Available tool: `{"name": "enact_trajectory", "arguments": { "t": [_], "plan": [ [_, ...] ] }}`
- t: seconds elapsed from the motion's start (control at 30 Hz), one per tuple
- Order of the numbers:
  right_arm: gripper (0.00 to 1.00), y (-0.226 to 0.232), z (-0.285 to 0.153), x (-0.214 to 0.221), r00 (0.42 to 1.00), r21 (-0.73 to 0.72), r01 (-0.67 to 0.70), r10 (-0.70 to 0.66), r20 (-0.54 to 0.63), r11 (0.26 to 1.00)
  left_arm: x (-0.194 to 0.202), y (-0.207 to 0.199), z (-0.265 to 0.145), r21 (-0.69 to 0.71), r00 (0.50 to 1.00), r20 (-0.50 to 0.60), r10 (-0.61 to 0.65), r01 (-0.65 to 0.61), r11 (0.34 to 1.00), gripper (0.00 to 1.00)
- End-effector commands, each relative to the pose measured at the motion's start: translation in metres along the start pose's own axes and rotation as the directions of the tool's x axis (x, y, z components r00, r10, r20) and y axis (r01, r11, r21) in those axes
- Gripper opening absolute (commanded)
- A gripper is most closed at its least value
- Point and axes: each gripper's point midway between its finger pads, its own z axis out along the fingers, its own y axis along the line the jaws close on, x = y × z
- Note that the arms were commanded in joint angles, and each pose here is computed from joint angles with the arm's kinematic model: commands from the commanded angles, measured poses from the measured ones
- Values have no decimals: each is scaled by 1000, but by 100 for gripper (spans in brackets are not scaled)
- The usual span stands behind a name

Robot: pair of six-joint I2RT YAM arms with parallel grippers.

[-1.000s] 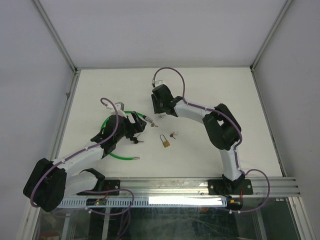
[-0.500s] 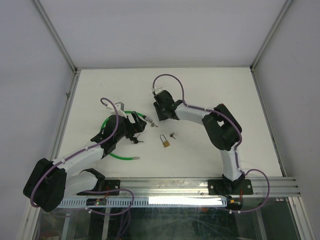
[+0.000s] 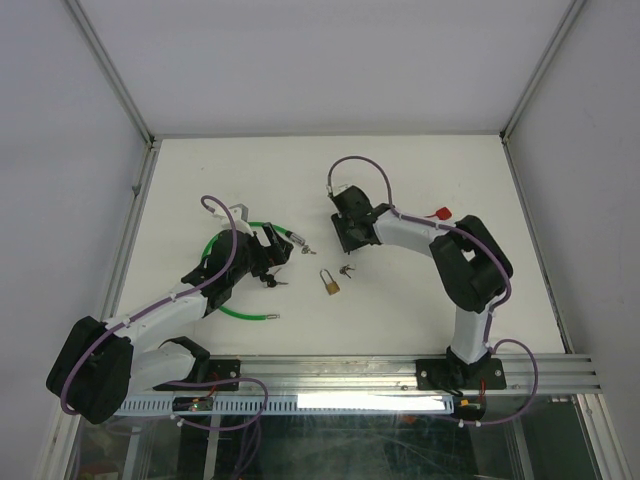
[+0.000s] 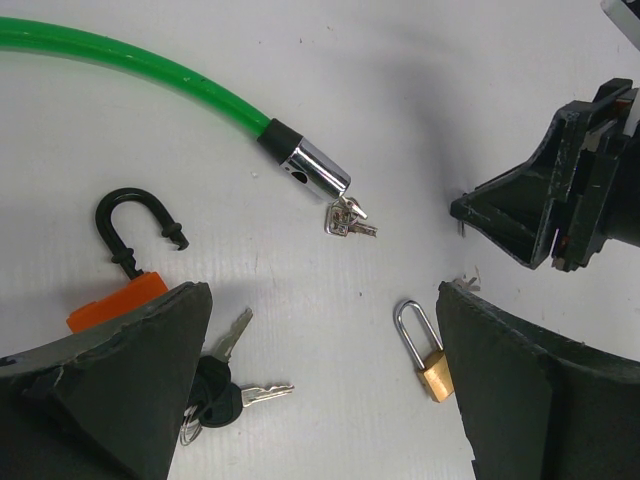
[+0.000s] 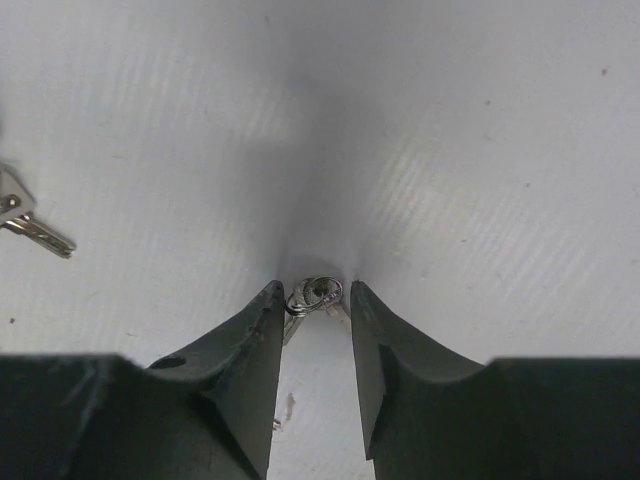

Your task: Unlock with the key

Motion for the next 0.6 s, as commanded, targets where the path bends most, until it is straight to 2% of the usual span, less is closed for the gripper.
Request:
{"name": "enact_trajectory", "arguments": {
  "t": [0.0, 0.33, 0.57],
  "plan": [
    [37, -4, -22, -13, 998, -56, -39, 41, 40, 998, -14, -10, 1, 36, 999, 38, -6, 5, 999, 99],
    [37, -6, -18, 2, 997, -85, -69, 66, -32, 994, -14, -11, 1, 41, 999, 39, -8, 6, 999, 99],
    [34, -15, -11, 16, 995, -30, -69, 66, -73, 997, -13, -11, 1, 43, 999, 34, -9, 8, 999, 99]
  ]
}}
